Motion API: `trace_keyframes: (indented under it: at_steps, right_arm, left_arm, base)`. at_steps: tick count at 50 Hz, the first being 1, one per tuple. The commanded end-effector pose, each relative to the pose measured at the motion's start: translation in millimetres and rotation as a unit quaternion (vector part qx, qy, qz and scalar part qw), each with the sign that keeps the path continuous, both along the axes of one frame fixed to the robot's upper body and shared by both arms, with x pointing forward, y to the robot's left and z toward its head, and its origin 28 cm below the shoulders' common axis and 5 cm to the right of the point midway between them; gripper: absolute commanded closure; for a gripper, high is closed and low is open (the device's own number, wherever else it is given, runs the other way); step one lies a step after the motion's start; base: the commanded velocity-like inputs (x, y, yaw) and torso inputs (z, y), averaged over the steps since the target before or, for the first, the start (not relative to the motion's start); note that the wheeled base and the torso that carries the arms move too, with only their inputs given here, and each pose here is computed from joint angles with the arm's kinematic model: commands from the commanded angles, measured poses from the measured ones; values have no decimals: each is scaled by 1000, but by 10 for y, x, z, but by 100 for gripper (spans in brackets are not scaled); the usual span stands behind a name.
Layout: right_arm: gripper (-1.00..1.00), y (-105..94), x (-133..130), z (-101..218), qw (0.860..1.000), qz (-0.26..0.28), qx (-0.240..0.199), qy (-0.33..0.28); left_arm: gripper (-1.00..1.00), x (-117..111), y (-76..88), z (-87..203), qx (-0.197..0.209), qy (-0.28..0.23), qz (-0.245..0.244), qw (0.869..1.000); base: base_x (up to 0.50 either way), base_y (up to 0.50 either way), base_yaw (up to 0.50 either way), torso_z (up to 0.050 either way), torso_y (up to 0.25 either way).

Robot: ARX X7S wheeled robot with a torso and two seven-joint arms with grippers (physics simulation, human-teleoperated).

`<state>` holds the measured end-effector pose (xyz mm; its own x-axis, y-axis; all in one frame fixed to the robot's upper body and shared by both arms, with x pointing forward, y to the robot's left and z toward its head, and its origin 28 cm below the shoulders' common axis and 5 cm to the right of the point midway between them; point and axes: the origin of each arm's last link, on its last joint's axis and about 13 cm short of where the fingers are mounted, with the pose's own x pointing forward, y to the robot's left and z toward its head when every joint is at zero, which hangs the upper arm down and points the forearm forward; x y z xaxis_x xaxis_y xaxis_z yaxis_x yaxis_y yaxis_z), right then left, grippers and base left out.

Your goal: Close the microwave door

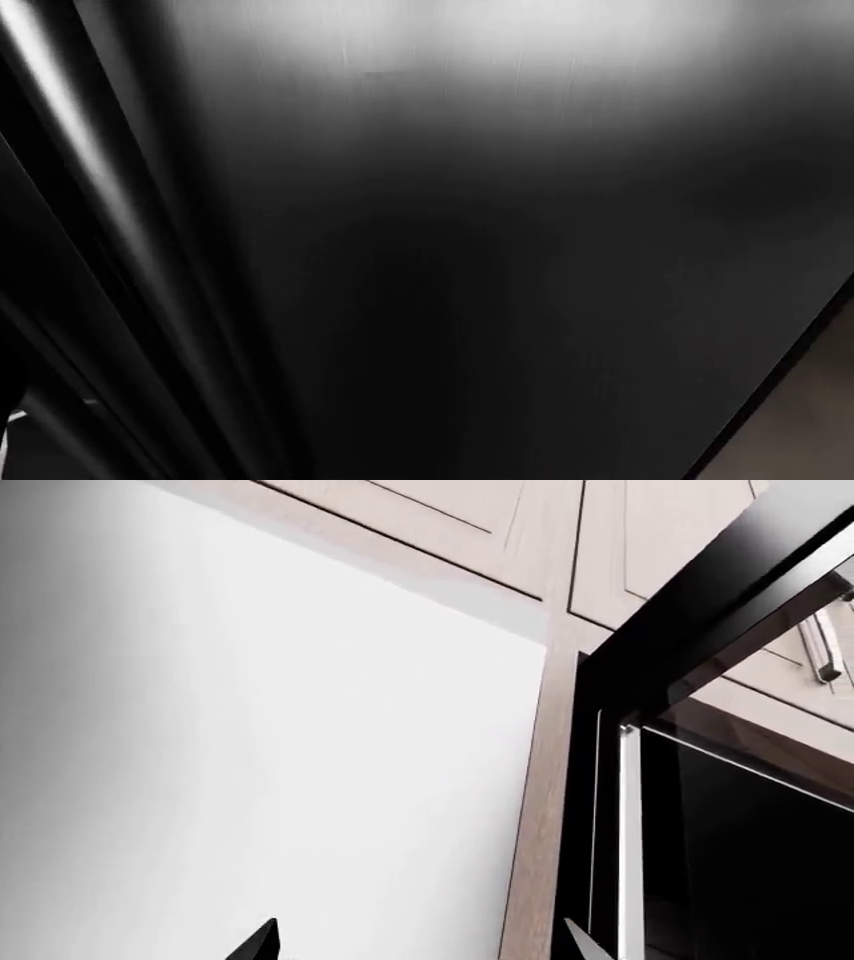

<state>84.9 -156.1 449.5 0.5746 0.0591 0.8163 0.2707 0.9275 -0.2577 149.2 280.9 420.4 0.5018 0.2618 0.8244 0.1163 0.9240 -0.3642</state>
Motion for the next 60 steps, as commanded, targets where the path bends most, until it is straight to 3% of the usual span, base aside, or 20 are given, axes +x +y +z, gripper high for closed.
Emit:
trace_keyframes:
  at_steps: [1, 32, 60]
  right_arm:
    - [-100, -104, -36, 125, 1000, 5, 20, -1]
    - [-100, -345, 85, 432, 999, -6, 42, 9]
    - [-100, -634, 266, 641, 996, -55, 69, 31]
  left_arm:
    - [-100, -12, -4, 2, 1, 0, 0, 1000]
    - [-100, -14, -5, 3, 1, 0, -1, 1000]
    - [-100, -13, -9, 3, 3, 0, 0, 1000]
  base:
    - [0, 0, 0, 0, 0]
    - [0, 0, 0, 0, 0]
    - [0, 0, 0, 0, 0]
